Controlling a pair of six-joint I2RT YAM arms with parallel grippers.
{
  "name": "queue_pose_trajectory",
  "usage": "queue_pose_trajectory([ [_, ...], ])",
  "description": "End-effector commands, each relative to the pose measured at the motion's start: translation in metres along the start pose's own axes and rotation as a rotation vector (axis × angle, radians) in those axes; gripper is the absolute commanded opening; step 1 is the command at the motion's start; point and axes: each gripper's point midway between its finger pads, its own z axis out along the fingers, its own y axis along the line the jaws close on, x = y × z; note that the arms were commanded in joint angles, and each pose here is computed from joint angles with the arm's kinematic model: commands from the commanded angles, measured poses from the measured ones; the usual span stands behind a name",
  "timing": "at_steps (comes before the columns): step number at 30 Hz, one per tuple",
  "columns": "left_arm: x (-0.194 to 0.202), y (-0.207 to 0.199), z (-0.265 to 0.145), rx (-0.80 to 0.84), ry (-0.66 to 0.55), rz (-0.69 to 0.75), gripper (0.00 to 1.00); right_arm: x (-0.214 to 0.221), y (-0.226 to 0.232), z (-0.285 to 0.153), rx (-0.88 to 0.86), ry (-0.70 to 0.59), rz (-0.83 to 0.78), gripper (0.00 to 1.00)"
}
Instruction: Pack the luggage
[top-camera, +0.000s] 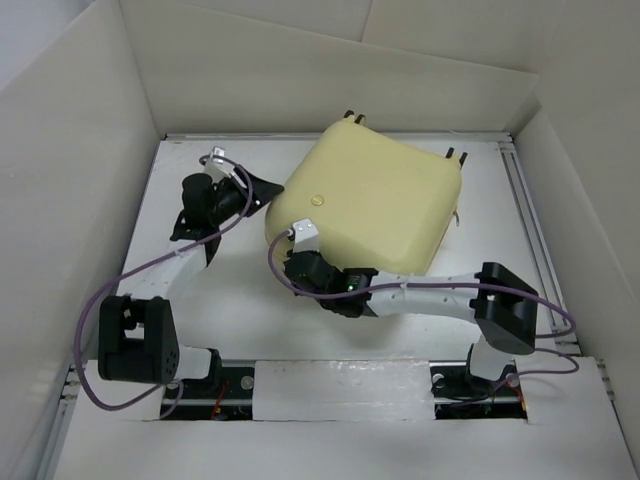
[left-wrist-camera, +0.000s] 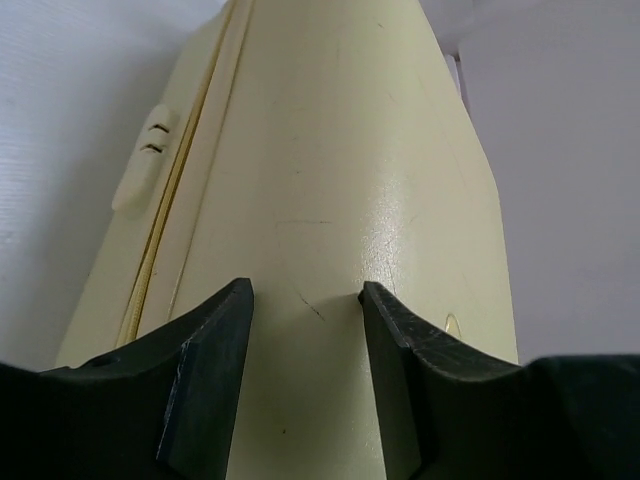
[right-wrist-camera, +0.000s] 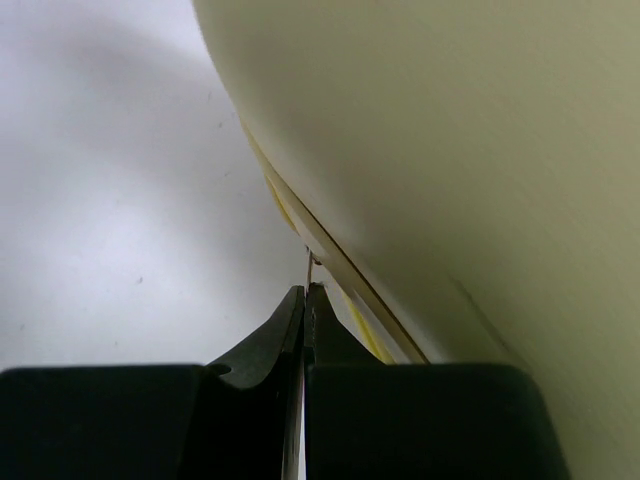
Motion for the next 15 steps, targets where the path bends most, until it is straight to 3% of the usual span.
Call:
queue_pose_trajectory([
  [1,0.105,-0.057,-0.044,0.277,0.432,-0.087,0.43,-0.067,0.078,-0.036,-0.342,-0.169,0.094,0.0],
  [6,0.126,-0.057,-0.071,0.316,0.447,-0.147,0.46,-0.071,0.096,-0.038,-0.474,-0.228,0.128,0.0],
  [15,0.124,-0.103,-0.116,0.422,0.427,-0.164,0.52,-0.054,0.105,-0.044,-0.601,-0.253,0.16,0.0],
])
